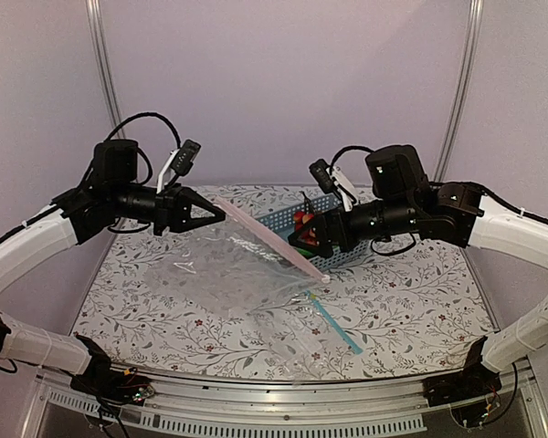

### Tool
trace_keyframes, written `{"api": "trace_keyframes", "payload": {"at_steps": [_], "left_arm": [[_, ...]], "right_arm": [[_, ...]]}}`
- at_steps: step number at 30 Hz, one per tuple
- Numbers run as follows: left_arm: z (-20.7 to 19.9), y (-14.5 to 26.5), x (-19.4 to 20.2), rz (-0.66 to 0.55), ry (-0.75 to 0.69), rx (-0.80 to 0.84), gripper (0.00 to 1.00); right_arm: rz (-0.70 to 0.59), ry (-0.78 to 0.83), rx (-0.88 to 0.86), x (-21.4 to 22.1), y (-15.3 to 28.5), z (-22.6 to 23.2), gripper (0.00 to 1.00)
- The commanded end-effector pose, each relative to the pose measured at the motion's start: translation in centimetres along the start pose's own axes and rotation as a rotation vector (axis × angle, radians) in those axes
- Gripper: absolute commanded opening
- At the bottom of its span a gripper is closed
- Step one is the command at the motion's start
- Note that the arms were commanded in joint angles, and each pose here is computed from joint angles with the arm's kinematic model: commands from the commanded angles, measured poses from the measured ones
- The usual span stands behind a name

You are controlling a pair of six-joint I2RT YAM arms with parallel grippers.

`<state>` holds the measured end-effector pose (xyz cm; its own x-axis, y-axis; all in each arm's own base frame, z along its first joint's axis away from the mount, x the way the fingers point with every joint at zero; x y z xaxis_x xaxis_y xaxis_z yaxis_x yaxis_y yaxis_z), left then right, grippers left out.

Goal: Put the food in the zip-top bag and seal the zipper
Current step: Pass from the left arm to the right

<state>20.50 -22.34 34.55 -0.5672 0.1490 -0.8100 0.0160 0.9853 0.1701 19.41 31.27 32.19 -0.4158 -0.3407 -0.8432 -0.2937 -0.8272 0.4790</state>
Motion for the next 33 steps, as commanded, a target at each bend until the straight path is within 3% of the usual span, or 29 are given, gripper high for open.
{"api": "trace_keyframes", "payload": {"at_steps": [1, 33], "left_arm": [[-0.4, -0.5, 0.0, 0.024, -0.001, 0.025, 0.00], [-0.7, -0.8, 0.1, 0.035, -0.008, 0.035, 0.00]], "right_arm": [[0.013, -0.006, -0.053, -0.3, -0.6, 0.5, 0.85], [0.072, 0.012, -0.108, 0.1, -2.3, -0.8, 0.77]]}}
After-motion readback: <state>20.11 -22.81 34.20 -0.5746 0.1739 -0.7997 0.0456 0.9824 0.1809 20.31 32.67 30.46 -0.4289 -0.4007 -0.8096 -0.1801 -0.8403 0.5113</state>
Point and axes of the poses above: each gripper's point midway between its finger pads, its own y axis back along the fingers, its own z axis along the line the jaws close on, x = y × z, the point moved 7 cm from there along y, back along the fingers, and after that the axes turned 11 degrees about y, right-handed, at the moved point
